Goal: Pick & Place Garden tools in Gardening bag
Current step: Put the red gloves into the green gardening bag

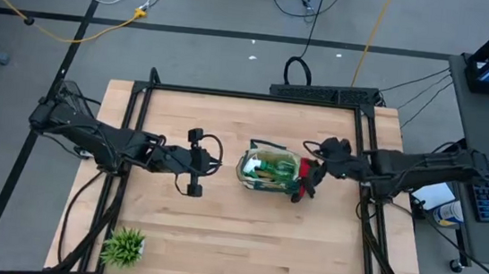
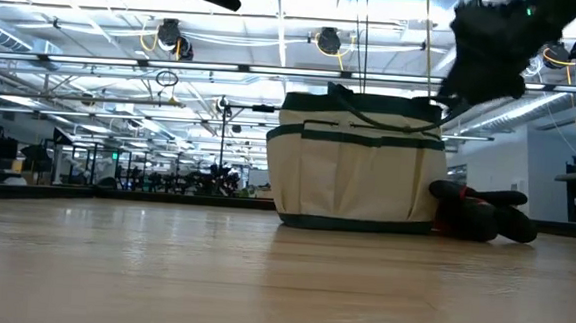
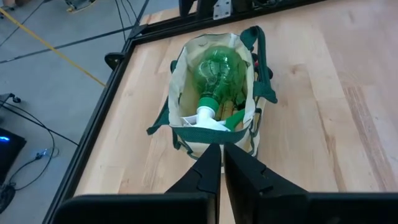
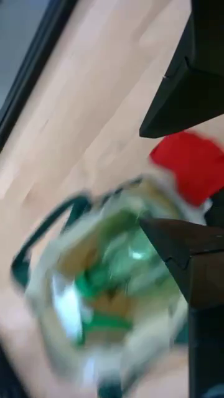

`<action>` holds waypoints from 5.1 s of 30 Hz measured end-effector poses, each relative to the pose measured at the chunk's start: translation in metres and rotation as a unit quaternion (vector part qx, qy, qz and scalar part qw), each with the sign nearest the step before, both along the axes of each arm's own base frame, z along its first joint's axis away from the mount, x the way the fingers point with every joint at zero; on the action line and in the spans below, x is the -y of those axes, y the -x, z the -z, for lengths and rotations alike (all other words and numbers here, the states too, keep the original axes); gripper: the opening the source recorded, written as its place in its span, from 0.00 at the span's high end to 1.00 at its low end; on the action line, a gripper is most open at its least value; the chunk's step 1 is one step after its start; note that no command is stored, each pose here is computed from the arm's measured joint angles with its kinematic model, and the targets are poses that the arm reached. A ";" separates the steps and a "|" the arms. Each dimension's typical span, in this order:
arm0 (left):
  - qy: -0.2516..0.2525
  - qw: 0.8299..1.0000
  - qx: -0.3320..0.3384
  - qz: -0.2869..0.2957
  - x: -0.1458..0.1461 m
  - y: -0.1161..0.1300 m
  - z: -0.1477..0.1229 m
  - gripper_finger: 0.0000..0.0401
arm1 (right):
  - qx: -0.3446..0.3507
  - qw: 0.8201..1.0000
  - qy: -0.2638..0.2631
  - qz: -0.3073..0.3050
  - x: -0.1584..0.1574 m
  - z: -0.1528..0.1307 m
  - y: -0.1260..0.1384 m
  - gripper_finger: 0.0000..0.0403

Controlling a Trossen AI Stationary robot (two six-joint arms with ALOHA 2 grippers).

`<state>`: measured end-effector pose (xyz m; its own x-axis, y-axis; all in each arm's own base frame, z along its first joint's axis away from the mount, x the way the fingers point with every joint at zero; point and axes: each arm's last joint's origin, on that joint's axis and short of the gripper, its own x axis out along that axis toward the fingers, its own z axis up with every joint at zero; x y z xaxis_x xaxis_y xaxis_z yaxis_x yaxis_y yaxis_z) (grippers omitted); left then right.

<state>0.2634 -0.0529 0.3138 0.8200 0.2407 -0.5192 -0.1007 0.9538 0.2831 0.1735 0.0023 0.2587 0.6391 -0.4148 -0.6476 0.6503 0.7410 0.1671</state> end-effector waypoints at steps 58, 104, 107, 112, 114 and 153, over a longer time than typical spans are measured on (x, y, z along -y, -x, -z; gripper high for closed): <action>0.000 1.000 0.000 0.000 0.000 0.000 0.000 0.94 | 0.106 0.994 -0.035 0.020 0.010 0.131 0.025 0.99; 0.030 0.997 0.017 -0.065 0.017 0.015 -0.002 0.94 | 0.356 0.871 0.324 -0.102 0.006 0.038 0.032 0.99; 0.045 0.996 0.033 -0.067 0.020 0.021 -0.008 0.94 | 0.369 0.853 0.354 -0.109 0.003 0.032 0.034 0.99; 0.051 0.995 0.051 -0.065 0.021 0.032 -0.016 0.94 | 0.369 0.839 0.382 -0.119 -0.001 0.023 0.030 0.99; 0.050 0.995 0.055 -0.064 0.021 0.034 -0.019 0.94 | 0.368 0.836 0.388 -0.122 -0.003 0.017 0.025 0.99; 0.022 0.998 0.015 -0.059 0.019 0.038 -0.013 0.94 | 0.052 0.854 0.446 -0.263 -0.013 0.029 -0.126 0.98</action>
<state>0.2251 -0.0715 0.3264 0.8025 0.3143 -0.5071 -0.2217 0.9462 0.2356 0.2998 0.0149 0.2295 0.9243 -0.3502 -0.1518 0.2037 0.7889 -0.5798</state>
